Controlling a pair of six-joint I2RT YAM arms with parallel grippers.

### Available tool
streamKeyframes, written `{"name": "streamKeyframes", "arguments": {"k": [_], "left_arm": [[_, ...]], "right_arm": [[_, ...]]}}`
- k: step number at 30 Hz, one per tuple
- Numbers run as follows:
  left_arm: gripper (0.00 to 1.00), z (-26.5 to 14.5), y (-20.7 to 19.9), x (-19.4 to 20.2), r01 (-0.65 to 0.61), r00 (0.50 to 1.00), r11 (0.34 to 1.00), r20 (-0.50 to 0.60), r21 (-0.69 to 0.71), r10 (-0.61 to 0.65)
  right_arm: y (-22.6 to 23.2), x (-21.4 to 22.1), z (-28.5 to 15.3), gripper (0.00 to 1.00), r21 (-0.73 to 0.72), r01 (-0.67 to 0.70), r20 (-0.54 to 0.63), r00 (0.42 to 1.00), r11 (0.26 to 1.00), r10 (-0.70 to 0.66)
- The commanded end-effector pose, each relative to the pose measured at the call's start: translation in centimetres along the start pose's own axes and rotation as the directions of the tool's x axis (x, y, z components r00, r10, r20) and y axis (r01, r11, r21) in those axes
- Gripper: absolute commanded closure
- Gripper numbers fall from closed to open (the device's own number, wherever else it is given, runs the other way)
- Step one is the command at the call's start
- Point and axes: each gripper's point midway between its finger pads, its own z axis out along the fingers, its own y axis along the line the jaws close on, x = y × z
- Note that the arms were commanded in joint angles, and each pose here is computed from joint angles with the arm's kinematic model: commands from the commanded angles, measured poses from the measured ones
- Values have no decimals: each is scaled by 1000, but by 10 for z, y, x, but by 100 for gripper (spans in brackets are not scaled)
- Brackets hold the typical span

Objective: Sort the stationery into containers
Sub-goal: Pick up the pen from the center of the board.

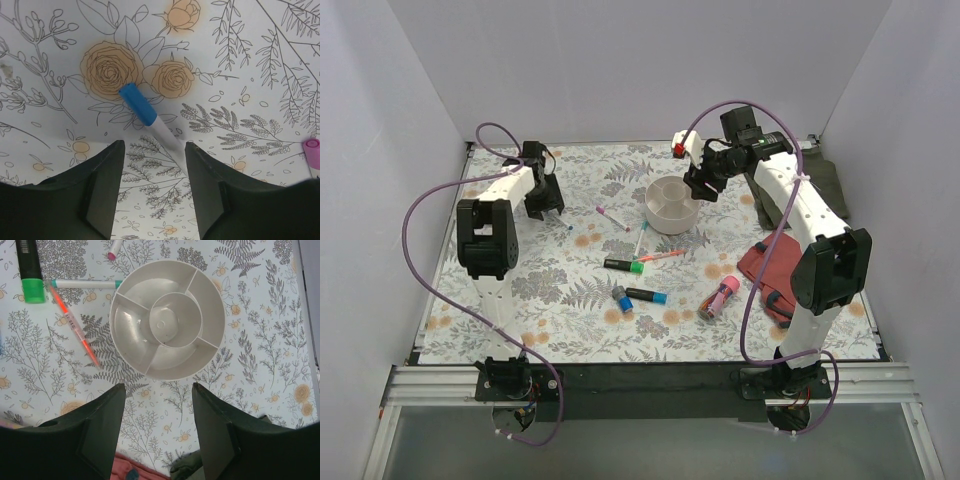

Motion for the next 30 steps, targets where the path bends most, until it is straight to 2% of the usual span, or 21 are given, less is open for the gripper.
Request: {"name": "streamKeyframes", "arguments": {"k": [1, 8, 15, 19, 20, 24, 26, 28, 30], "left_arm": [[51, 2, -1, -9, 13, 1000, 1000, 15, 8, -13], [76, 9, -3, -14, -20, 999, 1000, 25, 13, 20], [86, 15, 3, -11, -75, 997, 997, 23, -7, 76], [100, 18, 3, -7, -134, 991, 991, 9, 3, 134], [100, 17, 3, -6, -139, 990, 990, 6, 5, 139], [100, -13, -6, -21, -159, 985, 986, 73, 49, 155], [100, -32, -20, -30, -192, 977, 974, 119, 123, 178], [100, -66, -37, -44, -225, 963, 952, 197, 206, 184], [100, -102, -55, -59, -296, 927, 914, 313, 276, 206]], "right_arm": [[-5, -5, -4, 35, 15, -5, 25, 1000, 1000, 4], [-7, -3, -2, 36, 15, -8, 20, 1000, 1000, 8], [-3, -2, 1, 36, -4, -22, 28, 999, 1000, 22], [-3, -3, 2, 36, -7, -27, 31, 999, 1000, 27], [-2, -2, 2, 37, -9, -28, 30, 999, 1000, 29], [-3, -3, -2, 37, 0, -44, 33, 999, 999, 44], [-6, -6, -6, 37, 16, -70, 47, 996, 997, 69], [-12, -6, -10, 38, 38, -113, 66, 992, 993, 110], [-25, -16, -20, 38, 82, -209, 144, 970, 974, 196]]}}
